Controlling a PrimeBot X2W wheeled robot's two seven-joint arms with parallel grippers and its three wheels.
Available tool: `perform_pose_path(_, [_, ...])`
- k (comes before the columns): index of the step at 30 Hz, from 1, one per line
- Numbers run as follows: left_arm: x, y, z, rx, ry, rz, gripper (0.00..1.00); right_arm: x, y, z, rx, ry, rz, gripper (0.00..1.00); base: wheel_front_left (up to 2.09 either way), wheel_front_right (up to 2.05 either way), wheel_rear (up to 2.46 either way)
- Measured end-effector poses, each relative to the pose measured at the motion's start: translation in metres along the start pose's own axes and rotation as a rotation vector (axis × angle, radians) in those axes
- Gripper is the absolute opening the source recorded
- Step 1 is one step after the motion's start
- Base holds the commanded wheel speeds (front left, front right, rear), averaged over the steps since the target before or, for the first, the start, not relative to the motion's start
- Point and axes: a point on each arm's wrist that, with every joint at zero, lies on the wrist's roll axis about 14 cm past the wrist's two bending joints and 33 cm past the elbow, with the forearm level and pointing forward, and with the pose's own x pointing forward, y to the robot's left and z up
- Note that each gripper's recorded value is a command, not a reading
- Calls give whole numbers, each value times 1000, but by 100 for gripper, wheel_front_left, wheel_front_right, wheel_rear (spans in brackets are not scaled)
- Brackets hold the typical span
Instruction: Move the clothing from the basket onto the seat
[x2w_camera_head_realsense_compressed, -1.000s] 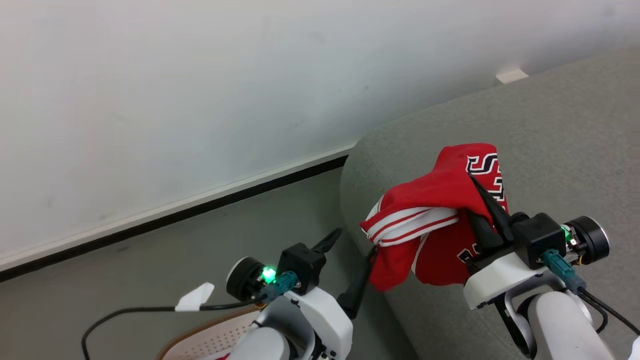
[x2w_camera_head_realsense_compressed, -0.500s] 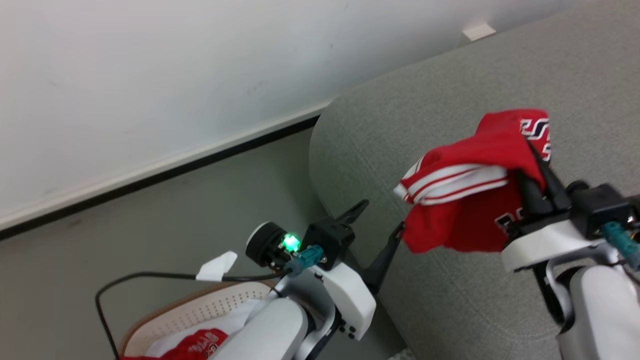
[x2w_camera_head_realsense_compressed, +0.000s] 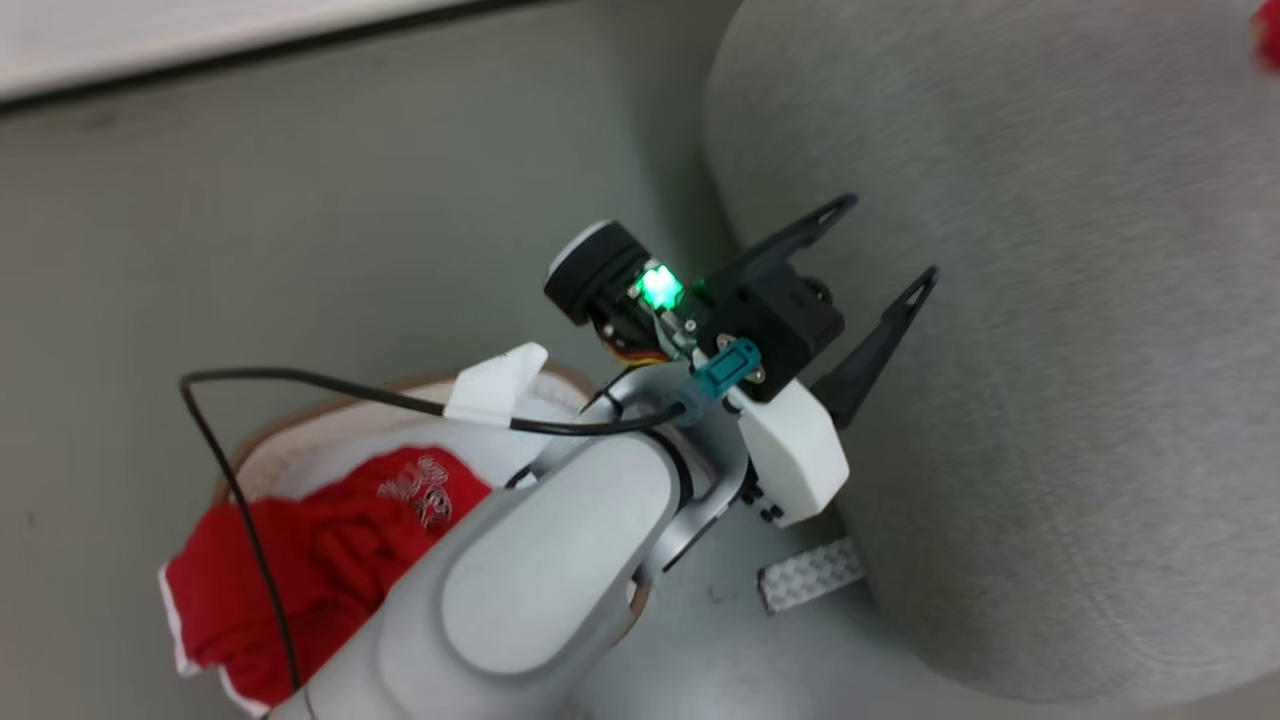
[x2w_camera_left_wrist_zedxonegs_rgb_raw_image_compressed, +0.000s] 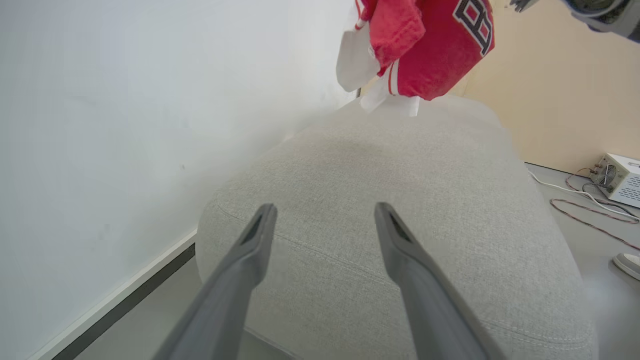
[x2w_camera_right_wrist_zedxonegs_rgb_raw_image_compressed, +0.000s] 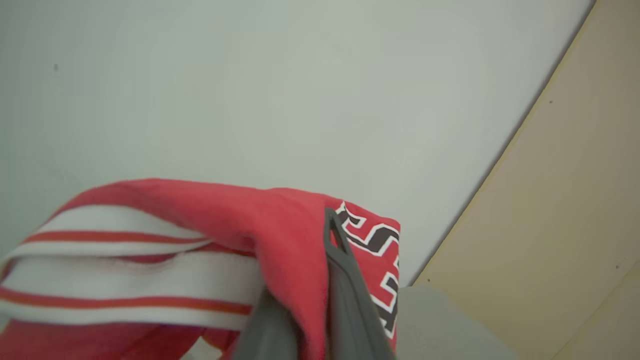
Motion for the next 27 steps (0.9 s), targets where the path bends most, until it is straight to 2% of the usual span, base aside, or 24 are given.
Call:
perform_pose_path(6, [-10,43,-42,-63,25,88,100,51,3,-59,-91,131,-44,0,0,0,0])
perform_pose_path(10, [-27,61,-73,-103,73,148,100,51,23,-129,-114,287,-39,0,0,0,0])
perform_pose_path(13, [-40,72,-94,-120,115,193,100,39,52,-174,-95,373,-6,0,0,0,0])
perform_pose_path(14, [-43,74,-99,-126,126,205,100,32,63,-188,-76,399,7,4,0,0,0])
perform_pose_path(15, [-46,76,-104,-132,135,218,100,24,73,-199,-64,418,22,21,0,0,0])
perform_pose_path(16, [-49,78,-107,-142,147,231,100,18,79,-205,-46,427,27,47,0,0,0])
perform_pose_path(17, [-51,80,-108,-147,149,244,100,14,81,-207,-29,428,24,100,0,0,0])
perform_pose_path(21, [-56,88,-98,-132,136,285,100,-1,78,-204,8,437,19,100,0,0,0])
perform_pose_path(27, [-65,94,-70,-100,101,339,100,-20,67,-180,51,400,14,100,0,0,0])
